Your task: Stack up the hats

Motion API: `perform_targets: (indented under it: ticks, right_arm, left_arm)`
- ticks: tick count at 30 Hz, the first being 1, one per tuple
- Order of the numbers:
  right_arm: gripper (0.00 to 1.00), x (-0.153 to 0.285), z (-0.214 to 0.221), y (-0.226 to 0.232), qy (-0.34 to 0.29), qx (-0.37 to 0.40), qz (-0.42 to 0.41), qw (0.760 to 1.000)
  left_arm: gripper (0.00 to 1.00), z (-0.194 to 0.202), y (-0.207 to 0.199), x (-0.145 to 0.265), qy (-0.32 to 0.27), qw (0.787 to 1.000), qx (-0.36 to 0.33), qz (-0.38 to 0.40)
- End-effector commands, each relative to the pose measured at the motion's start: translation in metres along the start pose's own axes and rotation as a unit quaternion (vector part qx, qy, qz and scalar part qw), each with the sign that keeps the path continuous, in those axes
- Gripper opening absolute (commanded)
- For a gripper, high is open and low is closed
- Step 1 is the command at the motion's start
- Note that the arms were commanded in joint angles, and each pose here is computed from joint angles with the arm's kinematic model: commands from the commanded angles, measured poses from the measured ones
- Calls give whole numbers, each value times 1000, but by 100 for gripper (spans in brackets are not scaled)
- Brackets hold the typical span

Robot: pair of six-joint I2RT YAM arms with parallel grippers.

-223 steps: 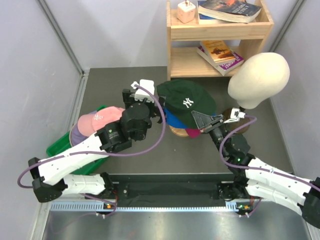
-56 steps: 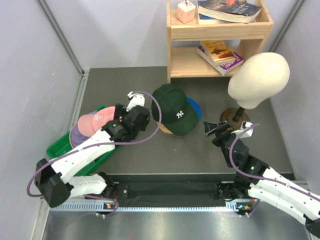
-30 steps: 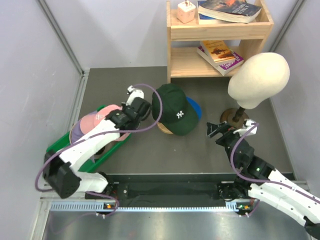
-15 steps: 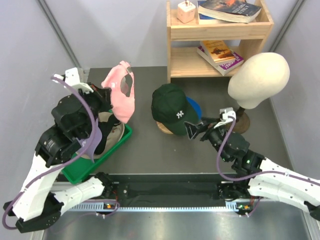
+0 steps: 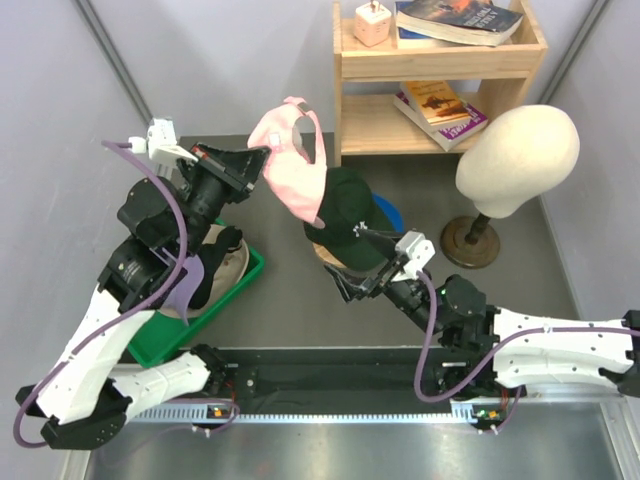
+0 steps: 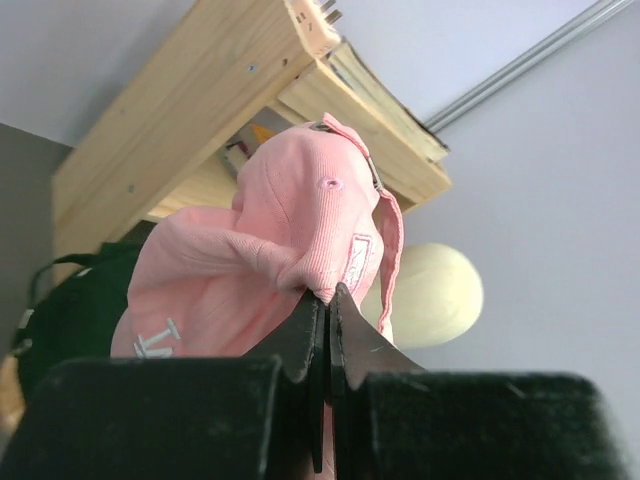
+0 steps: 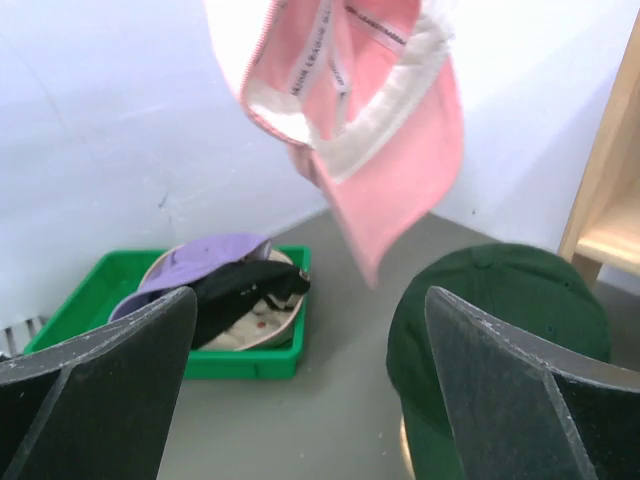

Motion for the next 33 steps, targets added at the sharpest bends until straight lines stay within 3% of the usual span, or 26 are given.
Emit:
perform_targets:
  ticks: [1,12,26,33]
  right_arm:
    - [95,-5,-33,-2,-91,27,18,995]
    - [93,-26,-17,-5,-113,67,83,988]
    - [82,-65,-26,3,-161,67,68,982]
    - [65,-86,-28,11,-166,73,24,983]
  left_arm:
    - [0,-18,-46,5,-28,989,113,91]
    - [0,-16,-68,3,-7,973,193,129]
    - [0,-16,-79,7,8,960,238,147]
    - [0,-15,-81,7,13,957,246,152]
Point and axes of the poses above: each gripper's point midway between its finger pads, its own x axis back along the fingers, its own y axis along the line the jaws close on, z = x × y, the point moved 1 cm from there along x, back along the fingers, and after that the axes turned 13 degrees about x, right-handed, at the moved point
